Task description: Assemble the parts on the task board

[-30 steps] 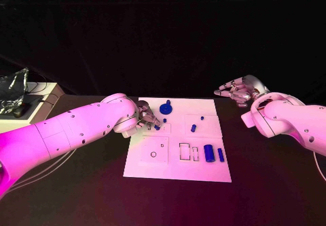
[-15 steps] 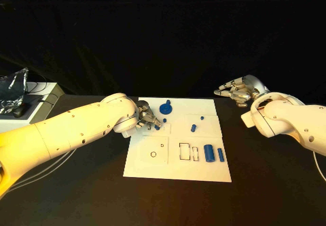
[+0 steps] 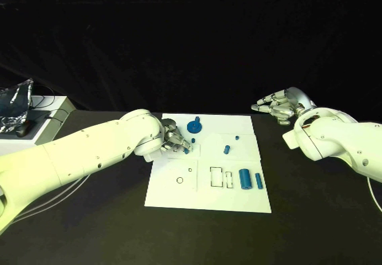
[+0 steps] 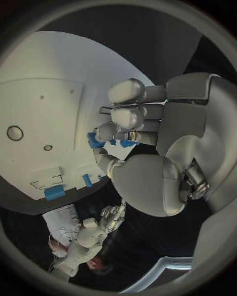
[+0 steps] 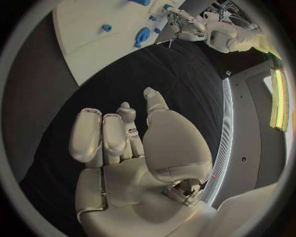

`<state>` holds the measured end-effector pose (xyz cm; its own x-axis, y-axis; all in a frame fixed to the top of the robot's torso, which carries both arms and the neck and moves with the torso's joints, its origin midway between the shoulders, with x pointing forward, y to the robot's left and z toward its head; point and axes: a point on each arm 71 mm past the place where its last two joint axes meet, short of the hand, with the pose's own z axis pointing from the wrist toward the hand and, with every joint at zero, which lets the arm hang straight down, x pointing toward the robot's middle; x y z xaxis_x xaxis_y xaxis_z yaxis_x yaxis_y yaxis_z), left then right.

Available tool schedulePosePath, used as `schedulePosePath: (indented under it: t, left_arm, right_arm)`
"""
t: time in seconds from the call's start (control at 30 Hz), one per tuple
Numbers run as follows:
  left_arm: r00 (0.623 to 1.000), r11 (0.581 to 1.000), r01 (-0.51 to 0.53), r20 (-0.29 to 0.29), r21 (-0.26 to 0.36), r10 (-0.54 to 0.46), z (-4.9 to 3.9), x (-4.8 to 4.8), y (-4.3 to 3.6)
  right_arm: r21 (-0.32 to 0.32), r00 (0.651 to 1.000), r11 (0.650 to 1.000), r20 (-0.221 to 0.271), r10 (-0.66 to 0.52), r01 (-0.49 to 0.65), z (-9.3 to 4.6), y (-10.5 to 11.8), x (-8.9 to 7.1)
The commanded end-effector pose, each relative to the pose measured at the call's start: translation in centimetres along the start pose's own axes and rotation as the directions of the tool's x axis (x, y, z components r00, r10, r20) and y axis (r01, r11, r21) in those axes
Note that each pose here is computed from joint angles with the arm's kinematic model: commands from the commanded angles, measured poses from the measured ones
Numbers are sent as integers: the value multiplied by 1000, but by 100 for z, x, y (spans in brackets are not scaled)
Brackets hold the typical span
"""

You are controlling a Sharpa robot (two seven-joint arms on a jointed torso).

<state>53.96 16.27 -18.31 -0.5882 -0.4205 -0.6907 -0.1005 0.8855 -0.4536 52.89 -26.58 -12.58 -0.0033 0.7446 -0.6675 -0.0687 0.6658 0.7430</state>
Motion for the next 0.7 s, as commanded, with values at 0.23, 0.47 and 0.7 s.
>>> schedulePosePath:
  t: [0.23,0.47,0.7]
  left_arm:
    - [999,1000,-23,-46,-11,22,15,76,25]
    - [999,1000,-17,-38,-10,17,12,69,27]
    - [1000,1000,-3,-13,11,3,-7,62,3]
  right_arm:
    - [-16,1000,1000,-1,0,0,-2,11,-1]
    - [-16,1000,1000,0,1,-1,-2,11,-3]
    - [-18,1000,1000,1,1,-1,-3,12,-4]
